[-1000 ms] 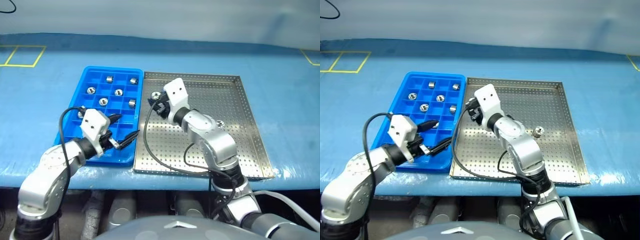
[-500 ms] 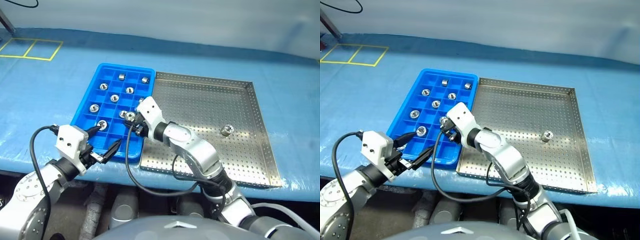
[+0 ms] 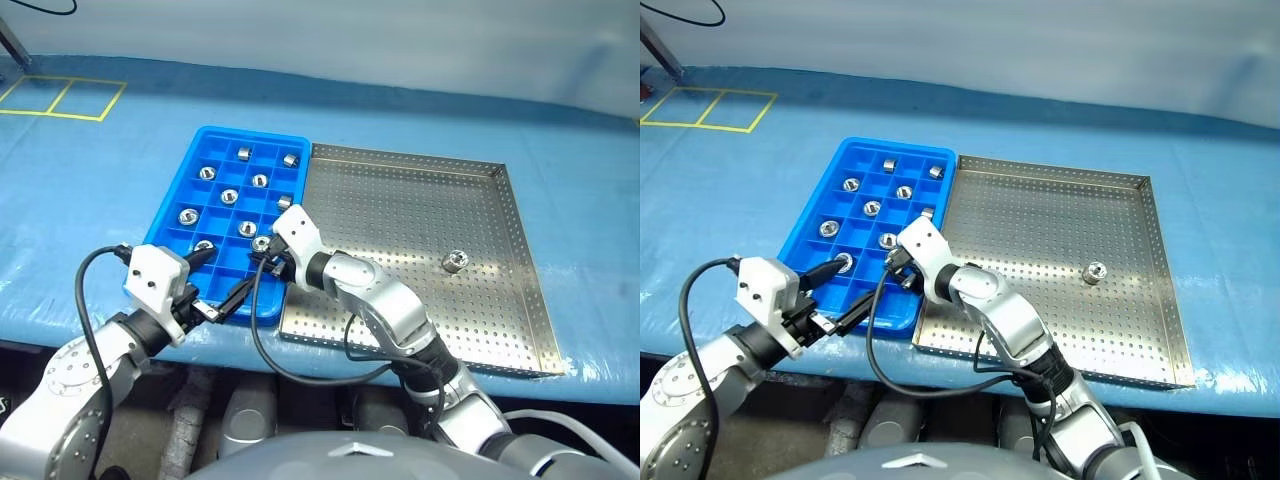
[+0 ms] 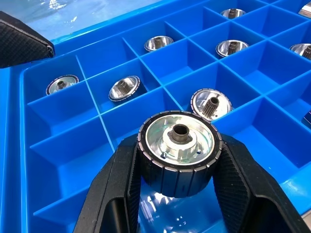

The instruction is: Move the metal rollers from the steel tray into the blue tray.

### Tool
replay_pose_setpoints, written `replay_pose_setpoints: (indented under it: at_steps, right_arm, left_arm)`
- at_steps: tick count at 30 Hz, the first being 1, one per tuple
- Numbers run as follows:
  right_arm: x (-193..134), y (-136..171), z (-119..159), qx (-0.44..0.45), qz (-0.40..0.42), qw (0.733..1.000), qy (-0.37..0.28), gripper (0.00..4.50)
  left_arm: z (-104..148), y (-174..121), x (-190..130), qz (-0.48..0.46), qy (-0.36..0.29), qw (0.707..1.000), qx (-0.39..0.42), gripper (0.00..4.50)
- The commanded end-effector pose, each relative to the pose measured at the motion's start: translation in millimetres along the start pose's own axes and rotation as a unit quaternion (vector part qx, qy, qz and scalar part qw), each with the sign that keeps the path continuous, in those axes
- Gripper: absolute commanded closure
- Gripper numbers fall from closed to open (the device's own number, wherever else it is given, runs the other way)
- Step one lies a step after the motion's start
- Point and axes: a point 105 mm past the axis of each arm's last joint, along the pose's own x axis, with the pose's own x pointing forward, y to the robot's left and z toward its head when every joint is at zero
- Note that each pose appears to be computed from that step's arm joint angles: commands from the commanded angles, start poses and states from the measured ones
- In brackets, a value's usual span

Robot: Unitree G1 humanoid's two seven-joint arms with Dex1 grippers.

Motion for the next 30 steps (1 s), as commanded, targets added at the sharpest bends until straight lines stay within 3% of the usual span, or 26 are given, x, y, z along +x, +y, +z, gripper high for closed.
replay_pose_setpoints:
  at_steps: [1, 7, 15, 16, 24, 30]
  right_arm:
    - [0, 3, 1, -0.003, 0.009, 1.0, -0.003, 2.78]
    - [2, 4, -7, -0.005, 0.008, 1.0, 0.013, 2.78]
    - [-3, -1, -2, -0.005, -0.005, 1.0, 0.002, 0.19]
    - [-5, -3, 2, -0.008, -0.01, 1.0, -0.007, 0.02]
    - [-43, -39, 28, -0.009, -0.113, 0.991, -0.068, 0.02]
    - [-94, -79, 21, 0.001, -0.24, 0.968, -0.069, 0.02]
  left_arm:
    - [6, -4, 1, -0.01, -0.01, 1.0, 0.008, 0.0]
    - [6, -4, 2, -0.013, -0.009, 1.0, 0.009, 0.0]
    - [7, -4, 6, -0.025, -0.009, 1.0, 0.014, 0.0]
    - [8, -4, 7, -0.029, -0.01, 0.999, 0.016, 0.0]
    - [18, -10, 32, -0.092, -0.02, 0.995, 0.038, 0.0]
    - [29, -26, 65, -0.181, -0.03, 0.981, 0.059, 0.0]
